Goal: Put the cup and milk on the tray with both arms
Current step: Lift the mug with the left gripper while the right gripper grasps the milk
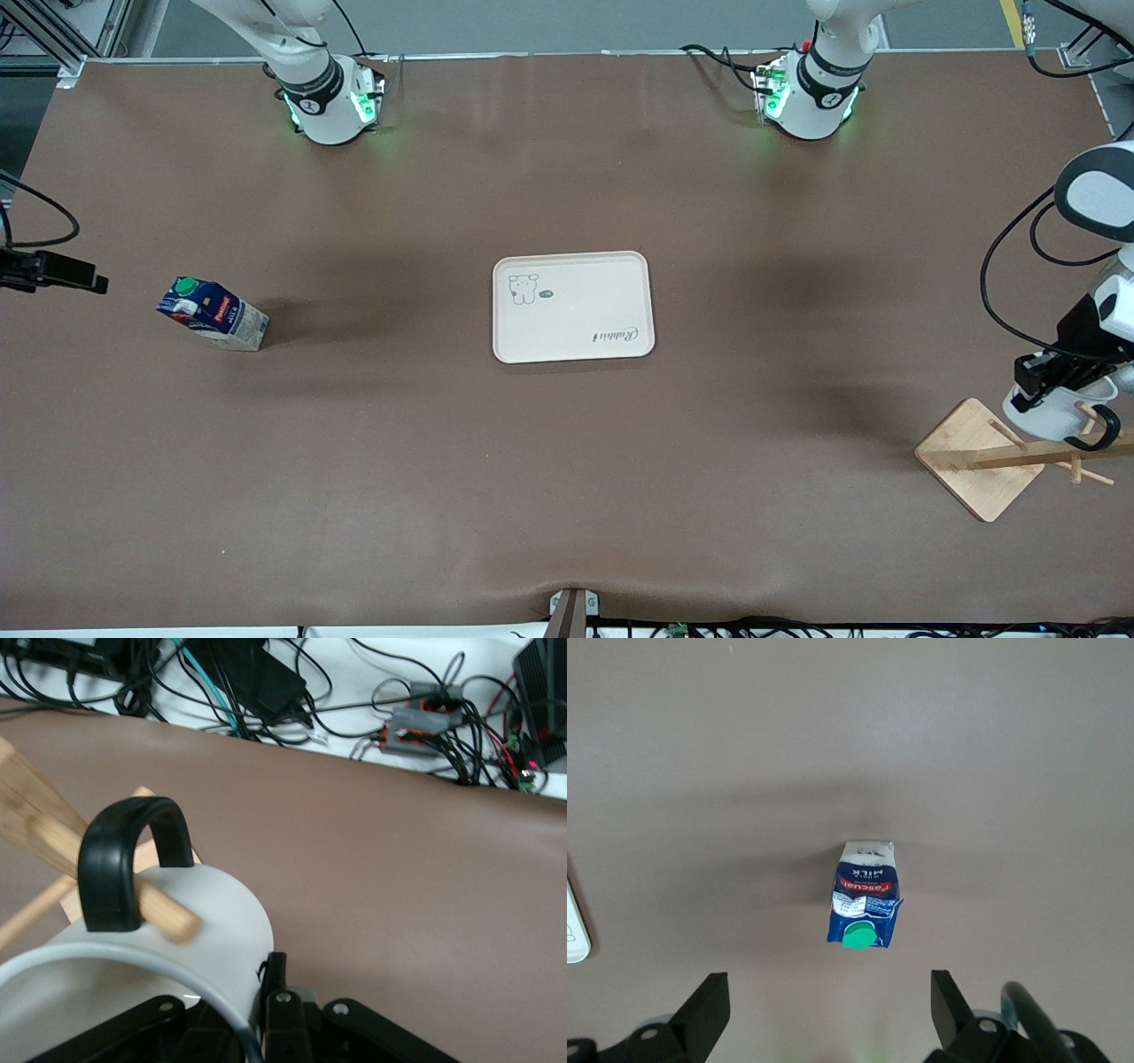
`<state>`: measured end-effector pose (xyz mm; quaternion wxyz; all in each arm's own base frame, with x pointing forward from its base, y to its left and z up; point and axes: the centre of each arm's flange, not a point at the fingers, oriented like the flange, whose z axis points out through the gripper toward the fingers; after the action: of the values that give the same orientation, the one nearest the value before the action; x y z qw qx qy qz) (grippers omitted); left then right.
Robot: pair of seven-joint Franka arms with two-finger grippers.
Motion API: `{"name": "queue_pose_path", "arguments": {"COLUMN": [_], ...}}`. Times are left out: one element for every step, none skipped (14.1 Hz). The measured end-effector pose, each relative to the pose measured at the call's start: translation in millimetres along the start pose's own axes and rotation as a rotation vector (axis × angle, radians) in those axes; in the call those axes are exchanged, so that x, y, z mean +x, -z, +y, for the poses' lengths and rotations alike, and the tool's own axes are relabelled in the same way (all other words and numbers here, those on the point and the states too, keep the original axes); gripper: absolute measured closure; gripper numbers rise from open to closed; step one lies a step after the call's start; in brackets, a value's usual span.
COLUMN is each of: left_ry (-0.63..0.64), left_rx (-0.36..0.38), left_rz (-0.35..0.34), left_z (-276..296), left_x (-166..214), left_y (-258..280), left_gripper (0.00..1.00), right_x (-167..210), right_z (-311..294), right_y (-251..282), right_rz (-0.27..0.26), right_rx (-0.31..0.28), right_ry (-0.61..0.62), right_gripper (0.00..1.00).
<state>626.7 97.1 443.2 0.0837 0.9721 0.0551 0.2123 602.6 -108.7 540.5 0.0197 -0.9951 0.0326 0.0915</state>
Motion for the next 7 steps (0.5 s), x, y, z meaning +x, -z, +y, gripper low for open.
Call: {"name": "queue_pose_path", "arguments": {"left_ry": [-0.011, -0.023, -0.030, -0.030, -0.023, -0.016, -0.012], "left_rx": [-0.013, -0.027, -0.038, -0.048, -0.056, -0.063, -0.065], "left_rz": [-0.029, -0.059, -0.085, -0.108, -0.129, -0.149, -0.168], "left_z": [8.4, 18.4, 28.0, 37.5, 47.4, 57.8, 69.0], "left_x": [-2.0, -4.4, -6.7, -9.1, -11.6, -14.1, -16.8], "left_y": [7.1, 14.5, 21.3, 27.9, 33.6, 37.6, 38.9], "left_gripper": [0.95, 0.95, 0.95, 0.95, 0.95, 0.95, 0.95], "right_x": [6.8, 14.1, 20.4, 25.1, 28.0, 28.7, 27.8], "right_z": [9.4, 19.9, 31.0, 42.8, 51.9, 55.8, 54.6], "right_y": [-16.5, -33.8, -50.0, -64.3, -76.5, -87.6, -100.4], "right_rz": [-0.027, -0.052, -0.074, -0.094, -0.115, -0.143, -0.180], "right_rx": [0.013, 0.040, 0.067, 0.085, 0.095, 0.101, 0.106], "right_ry": [-0.017, -0.034, -0.052, -0.071, -0.085, -0.103, -0.122], "right_gripper": [0.00, 0.00, 0.00, 0.00, 0.00, 0.00, 0.00]}}
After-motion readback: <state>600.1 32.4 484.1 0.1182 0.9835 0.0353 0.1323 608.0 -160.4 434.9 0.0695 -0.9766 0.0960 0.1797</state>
